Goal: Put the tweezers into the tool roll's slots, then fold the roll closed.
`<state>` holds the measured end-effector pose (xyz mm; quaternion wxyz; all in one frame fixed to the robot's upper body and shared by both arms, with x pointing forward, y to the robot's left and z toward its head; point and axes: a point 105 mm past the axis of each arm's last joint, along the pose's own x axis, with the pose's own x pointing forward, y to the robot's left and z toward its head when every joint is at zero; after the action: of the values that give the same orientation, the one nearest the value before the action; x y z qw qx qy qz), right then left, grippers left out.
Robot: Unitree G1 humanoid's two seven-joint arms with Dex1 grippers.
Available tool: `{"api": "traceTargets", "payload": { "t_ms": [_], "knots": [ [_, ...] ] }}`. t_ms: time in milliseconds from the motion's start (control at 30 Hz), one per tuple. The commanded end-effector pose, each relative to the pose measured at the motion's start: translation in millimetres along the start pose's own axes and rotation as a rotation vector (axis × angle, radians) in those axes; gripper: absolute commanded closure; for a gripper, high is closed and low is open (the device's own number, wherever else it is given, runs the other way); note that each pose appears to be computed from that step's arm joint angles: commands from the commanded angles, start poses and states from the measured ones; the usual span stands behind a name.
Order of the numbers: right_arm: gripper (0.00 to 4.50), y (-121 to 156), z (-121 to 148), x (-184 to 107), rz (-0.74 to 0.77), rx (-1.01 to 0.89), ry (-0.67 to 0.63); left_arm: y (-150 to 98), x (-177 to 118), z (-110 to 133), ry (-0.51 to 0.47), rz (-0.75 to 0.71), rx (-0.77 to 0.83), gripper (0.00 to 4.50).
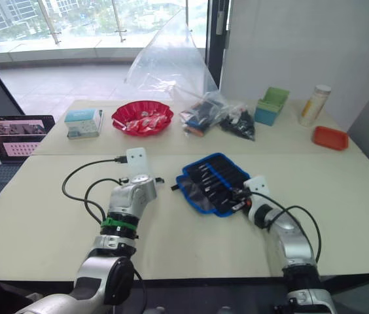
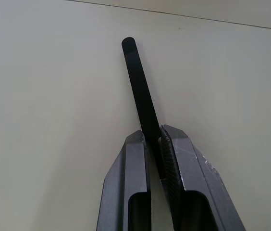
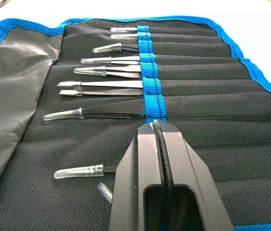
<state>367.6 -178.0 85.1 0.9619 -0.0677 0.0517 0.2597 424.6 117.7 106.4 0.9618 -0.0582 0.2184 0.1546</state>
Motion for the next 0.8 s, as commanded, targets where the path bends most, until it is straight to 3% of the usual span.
{"api": "traceTargets", "payload": {
  "t_ms": [33, 167, 333, 467, 533, 800],
  "knots": [
    [4.5, -2, -7, -2, -0.009, 0.002, 0.022, 7, -3, 18, -0.085, -0.011, 0.017, 4.48],
    [4.5, -4, -4, -6, -0.01, -0.002, 0.012, -7, -27, 60, -0.32, -0.341, 0.006, 4.48],
    [4.5, -6, 5, -9, 0.013, -0.026, -0.021, -25, -71, 70, -0.445, -0.778, 0.189, 4.48],
    [4.5, -11, 10, -13, 0.018, -0.046, -0.025, -38, -92, 55, -0.466, -0.967, 0.524, 4.48],
    [4.5, -14, 10, -15, 0.019, -0.061, -0.019, -47, -103, 40, -0.427, -1.083, 0.651, 4.48],
    [4.5, -14, 18, -22, 0.012, -0.026, -0.061, -75, -121, 1, -0.265, -1.295, 0.786, 4.48]
  ]
}}
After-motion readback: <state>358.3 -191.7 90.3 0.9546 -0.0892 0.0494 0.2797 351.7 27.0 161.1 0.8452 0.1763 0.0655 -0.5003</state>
